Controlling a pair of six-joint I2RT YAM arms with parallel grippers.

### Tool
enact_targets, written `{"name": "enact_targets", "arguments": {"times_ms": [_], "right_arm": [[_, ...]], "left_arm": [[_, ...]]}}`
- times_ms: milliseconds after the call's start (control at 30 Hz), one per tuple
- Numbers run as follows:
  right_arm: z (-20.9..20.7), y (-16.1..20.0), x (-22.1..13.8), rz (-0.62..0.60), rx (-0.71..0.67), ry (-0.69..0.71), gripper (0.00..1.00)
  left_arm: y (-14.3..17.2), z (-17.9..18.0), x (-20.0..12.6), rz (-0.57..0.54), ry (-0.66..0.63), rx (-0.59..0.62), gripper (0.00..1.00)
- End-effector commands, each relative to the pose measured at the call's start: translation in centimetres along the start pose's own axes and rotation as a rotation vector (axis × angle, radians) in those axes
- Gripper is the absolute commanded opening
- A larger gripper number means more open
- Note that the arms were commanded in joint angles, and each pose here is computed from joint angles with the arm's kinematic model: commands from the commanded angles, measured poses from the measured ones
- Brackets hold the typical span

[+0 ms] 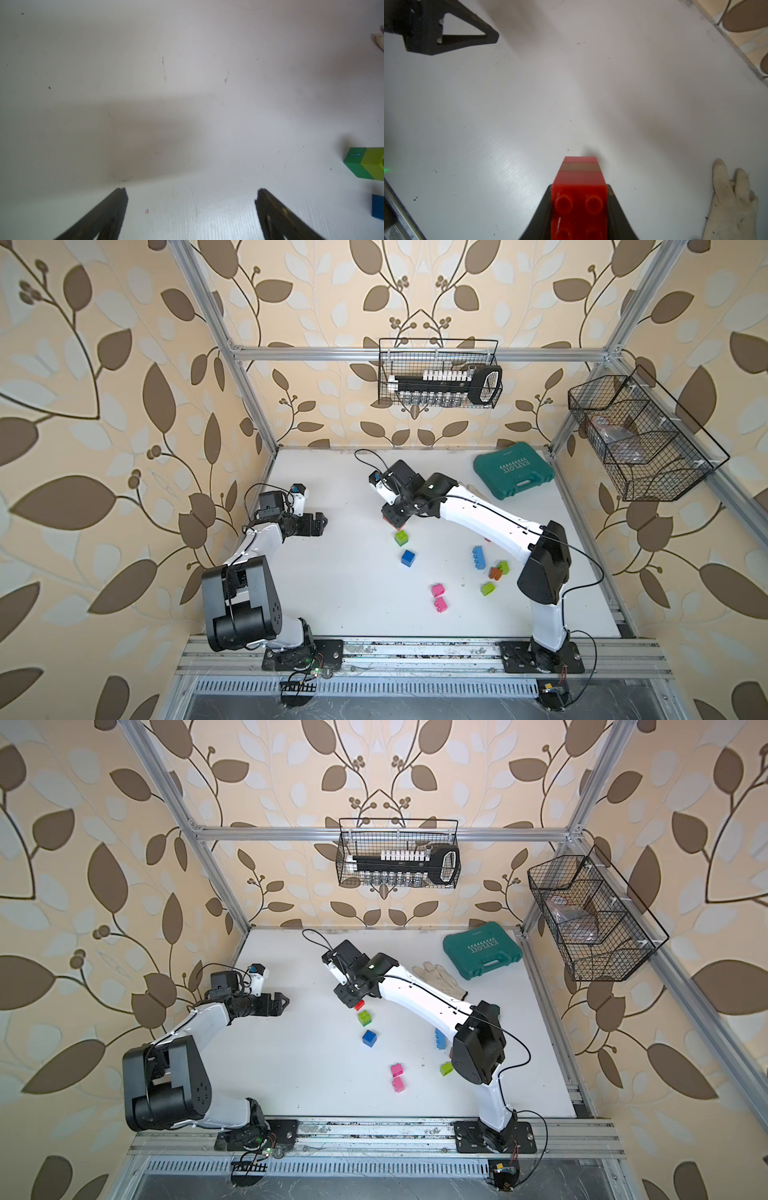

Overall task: Assemble the letter h with lego
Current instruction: Assemble the lego brick with the lego brick, then pick up the lego brick from the center of the board.

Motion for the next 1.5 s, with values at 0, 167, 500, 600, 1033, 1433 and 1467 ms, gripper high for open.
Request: {"name": "enact_targets", "arguments": {"times_ms": [0, 167, 500, 600, 1033, 1433, 1467], "right_arm": [[-1.6, 2.0, 3.1, 0.096, 0.117, 0.021, 0.2], [-1.7, 3.1, 4.9, 0.138, 0.18, 0.036, 0.18], [-1.6, 4.1, 6.0, 0.098, 0.262, 0.069, 0.17], [-1.6, 4.5, 6.4, 0.103, 0.265, 0.077, 0.17], [-1.3, 5.3, 6.2, 0.138, 0.219, 0.06, 0.18], [-0.6, 4.2, 3.0, 0.058, 0.135, -0.05, 0.18], [-0.5, 4.3, 2.5, 0.044, 0.123, -0.062, 0.18]], "left_arm": [[-0.5, -0.4, -0.8, -0.047, -0.008, 0.031, 0.99], [-0.4, -0.4, -0.8, -0.048, -0.012, 0.027, 0.99], [-0.5, -0.4, -0.9, -0.06, -0.023, 0.029, 0.99], [-0.5, -0.3, -0.9, -0.059, -0.026, 0.025, 0.99], [-0.5, -0.3, -0.9, -0.064, -0.028, 0.027, 0.99], [-0.6, -0.2, -0.9, -0.064, -0.031, 0.024, 0.99], [-0.6, -0.3, -0.9, -0.065, -0.033, 0.025, 0.99]]}}
Point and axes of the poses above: each gripper's point midway between its finger pads, its own x axis out along the fingers, its own z axis along the line the jaws close on, y = z × x, the point moved 10 cm from there along -x, back along the fingers, and after that the axes turned 10 degrees about x, right-handed, at the moved point
